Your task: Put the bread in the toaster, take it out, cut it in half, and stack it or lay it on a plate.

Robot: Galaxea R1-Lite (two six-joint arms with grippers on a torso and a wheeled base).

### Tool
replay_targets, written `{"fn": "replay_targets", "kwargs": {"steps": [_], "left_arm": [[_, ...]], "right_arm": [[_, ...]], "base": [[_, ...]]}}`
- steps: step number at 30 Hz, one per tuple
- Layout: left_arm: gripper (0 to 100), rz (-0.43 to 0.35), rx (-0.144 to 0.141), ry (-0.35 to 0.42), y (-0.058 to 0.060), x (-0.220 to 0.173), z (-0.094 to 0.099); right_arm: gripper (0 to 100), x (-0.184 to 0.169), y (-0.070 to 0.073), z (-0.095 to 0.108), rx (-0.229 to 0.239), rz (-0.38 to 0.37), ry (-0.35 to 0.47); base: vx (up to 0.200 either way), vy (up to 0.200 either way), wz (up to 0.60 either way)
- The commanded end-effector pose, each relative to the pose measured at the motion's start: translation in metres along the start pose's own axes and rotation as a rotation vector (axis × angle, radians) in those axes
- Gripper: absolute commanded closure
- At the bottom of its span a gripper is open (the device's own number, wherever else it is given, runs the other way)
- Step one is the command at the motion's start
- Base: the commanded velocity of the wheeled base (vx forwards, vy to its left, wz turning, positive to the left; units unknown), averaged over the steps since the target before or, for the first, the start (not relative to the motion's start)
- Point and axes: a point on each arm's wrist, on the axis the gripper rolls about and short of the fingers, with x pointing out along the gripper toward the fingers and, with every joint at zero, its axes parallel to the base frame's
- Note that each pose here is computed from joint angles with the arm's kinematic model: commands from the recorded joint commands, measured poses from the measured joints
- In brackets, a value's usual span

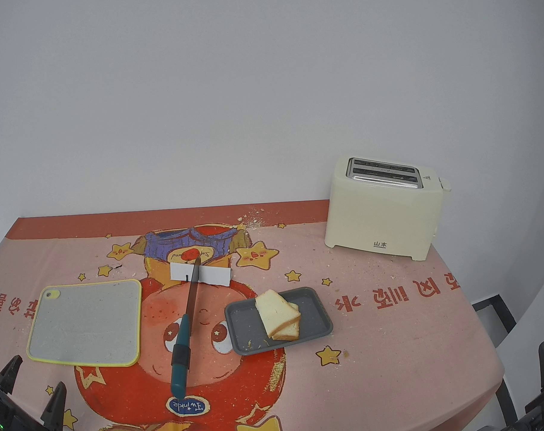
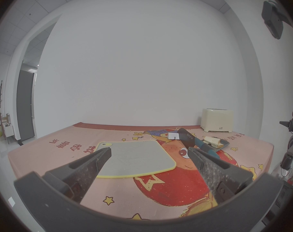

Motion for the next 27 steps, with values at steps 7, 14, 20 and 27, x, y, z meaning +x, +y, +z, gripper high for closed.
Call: {"fn": "replay_targets", "kwargs": {"steps": [7,14,20,27], "left_arm": [[0,0.029,-0.046,0.022,0.0006,0.0015,-0.0050],[0,0.152,-0.059,-0.052,-0.0009,-0.0037,-0.0060],[0,0.119,-0.014,-0.067,-0.0018,-0.0052,-0.0069],[0,0.116,-0.017,-0.067,-0.0019,-0.0052,-0.0069]], "right_arm": [[100,-0.0003,0.0002,-0.0044,-0.003,0.012,-0.004],[100,-0.0003,-0.0001,-0.0042,0.021,0.000,-0.005],[100,-0.0003,-0.0002,-0.0042,0.026,-0.008,-0.005],[100,-0.0003,-0.0004,-0.0041,0.027,-0.014,-0.007]], "base": [[0.000,0.000,0.00],[0.000,0.000,0.00],[0.000,0.000,0.00],[0.000,0.000,0.00]]}}
